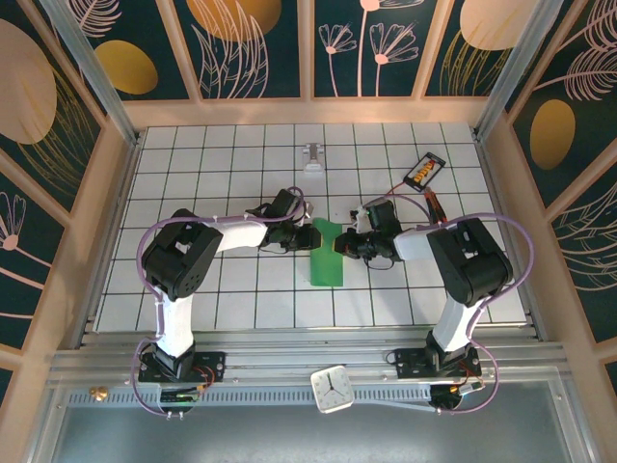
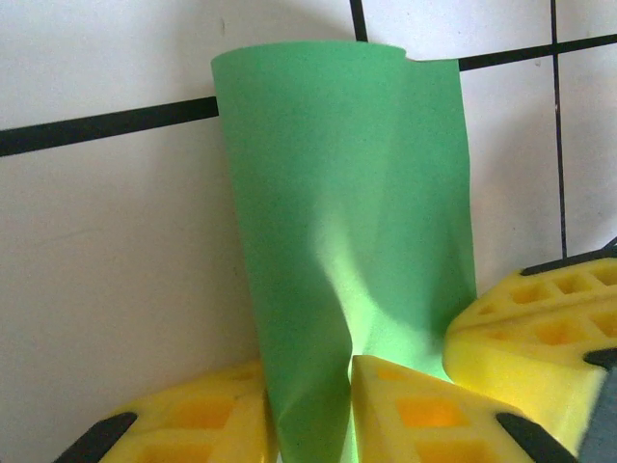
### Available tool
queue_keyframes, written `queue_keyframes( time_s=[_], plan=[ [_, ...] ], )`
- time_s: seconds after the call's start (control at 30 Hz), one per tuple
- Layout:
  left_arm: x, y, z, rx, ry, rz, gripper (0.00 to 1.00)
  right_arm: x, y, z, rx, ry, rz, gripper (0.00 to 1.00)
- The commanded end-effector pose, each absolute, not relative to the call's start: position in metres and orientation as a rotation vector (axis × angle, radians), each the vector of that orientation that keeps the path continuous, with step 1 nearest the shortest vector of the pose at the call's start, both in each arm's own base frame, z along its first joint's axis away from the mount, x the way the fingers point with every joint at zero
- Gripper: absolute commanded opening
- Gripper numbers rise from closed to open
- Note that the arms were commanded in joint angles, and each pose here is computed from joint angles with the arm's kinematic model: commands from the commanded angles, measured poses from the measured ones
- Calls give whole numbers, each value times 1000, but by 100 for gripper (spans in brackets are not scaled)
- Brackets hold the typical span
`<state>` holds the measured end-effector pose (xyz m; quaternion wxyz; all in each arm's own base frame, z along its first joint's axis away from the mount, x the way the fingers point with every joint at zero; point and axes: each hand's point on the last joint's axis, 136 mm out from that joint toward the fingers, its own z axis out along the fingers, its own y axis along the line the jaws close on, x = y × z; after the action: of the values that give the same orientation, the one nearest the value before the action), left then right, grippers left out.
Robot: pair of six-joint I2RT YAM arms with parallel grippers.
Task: Fold a paper plane with a square sheet of paper (pick it up from the middle)
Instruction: Hold the square sheet of paper at the center of the table.
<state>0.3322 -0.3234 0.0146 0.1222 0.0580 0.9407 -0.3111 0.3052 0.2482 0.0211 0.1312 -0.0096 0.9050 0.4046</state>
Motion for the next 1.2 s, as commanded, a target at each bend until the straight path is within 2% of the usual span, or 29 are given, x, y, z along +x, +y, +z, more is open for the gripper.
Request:
queue_keyframes(
  time_s=[0.0, 0.33, 0.43, 0.6, 0.77, 0.87, 1.07, 1.17],
  plan=[
    [308, -278, -50, 76, 2945, -602, 28, 297, 241, 1, -11, 2699, 1101, 0],
    [313, -278, -42, 75, 2926, -591, 29, 290, 222, -27, 65, 2816, 928, 0],
    [317, -278, -35, 72, 2909, -580, 35, 288, 216, -34, 84, 2842, 877, 0],
    [327, -279, -13, 63, 2860, -573, 52, 285, 211, -42, 106, 2869, 838, 0],
    [333, -277, 22, 18, 2784, -589, 57, 282, 209, -45, 115, 2880, 830, 0],
    [325, -289, 40, 12, 2753, -693, 53, 282, 209, -46, 115, 2880, 831, 0],
    [296, -337, 63, 120, 2732, -1001, 31, 282, 209, -48, 119, 2884, 829, 0],
    [294, -353, 74, 142, 2689, -1102, 26, 283, 209, -49, 117, 2886, 827, 0]
  ],
)
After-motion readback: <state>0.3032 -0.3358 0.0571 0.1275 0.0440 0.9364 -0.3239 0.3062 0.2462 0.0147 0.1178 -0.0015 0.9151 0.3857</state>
